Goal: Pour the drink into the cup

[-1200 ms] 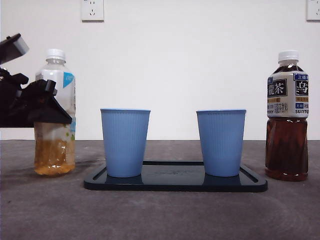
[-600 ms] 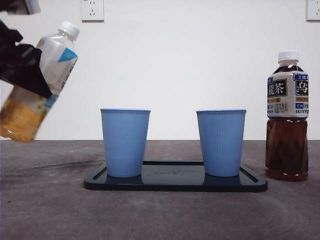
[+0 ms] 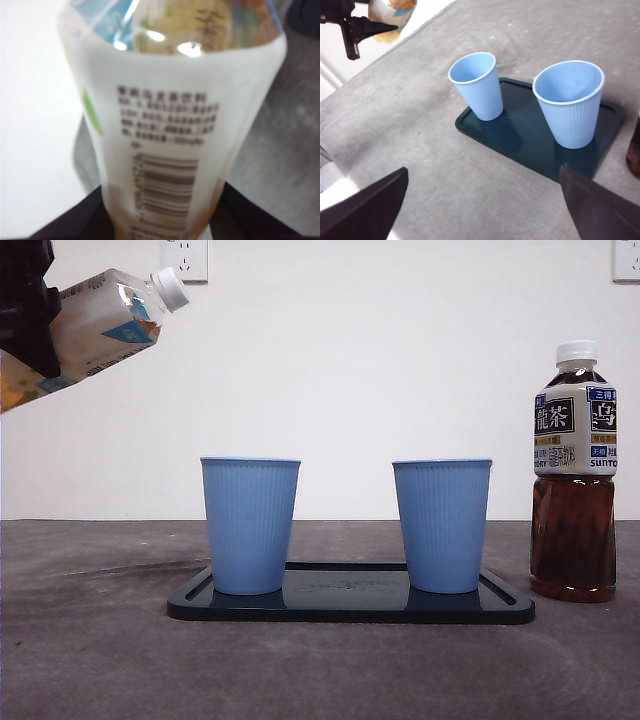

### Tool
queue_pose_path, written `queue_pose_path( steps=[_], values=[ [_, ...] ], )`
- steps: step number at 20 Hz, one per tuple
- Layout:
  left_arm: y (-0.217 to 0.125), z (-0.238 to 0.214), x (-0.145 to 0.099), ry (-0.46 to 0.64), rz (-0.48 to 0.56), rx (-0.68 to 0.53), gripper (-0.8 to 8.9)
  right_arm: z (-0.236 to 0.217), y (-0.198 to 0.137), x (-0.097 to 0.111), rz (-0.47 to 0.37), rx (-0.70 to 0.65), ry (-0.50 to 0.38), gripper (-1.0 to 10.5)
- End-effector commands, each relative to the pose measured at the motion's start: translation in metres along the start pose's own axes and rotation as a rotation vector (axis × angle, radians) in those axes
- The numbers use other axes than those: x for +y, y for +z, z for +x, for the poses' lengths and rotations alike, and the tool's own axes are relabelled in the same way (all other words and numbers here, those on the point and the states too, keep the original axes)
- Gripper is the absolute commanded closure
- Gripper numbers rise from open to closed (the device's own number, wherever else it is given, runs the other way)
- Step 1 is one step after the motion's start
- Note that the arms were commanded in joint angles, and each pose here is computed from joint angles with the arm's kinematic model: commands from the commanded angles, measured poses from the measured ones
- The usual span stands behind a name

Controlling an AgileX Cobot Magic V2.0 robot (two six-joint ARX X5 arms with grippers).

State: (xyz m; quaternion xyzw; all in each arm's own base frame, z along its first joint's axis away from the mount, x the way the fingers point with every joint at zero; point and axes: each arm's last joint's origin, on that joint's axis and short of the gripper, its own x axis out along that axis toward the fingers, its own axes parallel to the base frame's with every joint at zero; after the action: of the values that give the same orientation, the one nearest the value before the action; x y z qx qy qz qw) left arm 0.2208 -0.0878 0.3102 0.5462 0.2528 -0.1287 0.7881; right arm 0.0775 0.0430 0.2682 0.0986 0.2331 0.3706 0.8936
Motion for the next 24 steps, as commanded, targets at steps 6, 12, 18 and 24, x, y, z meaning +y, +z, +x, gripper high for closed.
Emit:
queue_pose_path(
  steps=[6,12,18,24],
  values=[
    [0.02,-0.002,0.0,0.085,0.23,0.054,6.79,-0.002,0.004,0.004,-0.049,-0.006,0.029,4.6],
    [0.032,0.01,-0.014,0.059,0.315,0.078,6.95,-0.002,0.002,0.004,-0.06,0.011,0.037,4.6],
    [0.041,0.018,-0.023,0.062,0.362,0.1,6.95,-0.001,0.002,0.005,-0.066,0.014,0.045,4.6],
    [0.042,0.018,-0.023,0.072,0.387,0.121,6.95,-0.001,0.002,0.005,-0.069,0.015,0.046,4.6]
  ],
)
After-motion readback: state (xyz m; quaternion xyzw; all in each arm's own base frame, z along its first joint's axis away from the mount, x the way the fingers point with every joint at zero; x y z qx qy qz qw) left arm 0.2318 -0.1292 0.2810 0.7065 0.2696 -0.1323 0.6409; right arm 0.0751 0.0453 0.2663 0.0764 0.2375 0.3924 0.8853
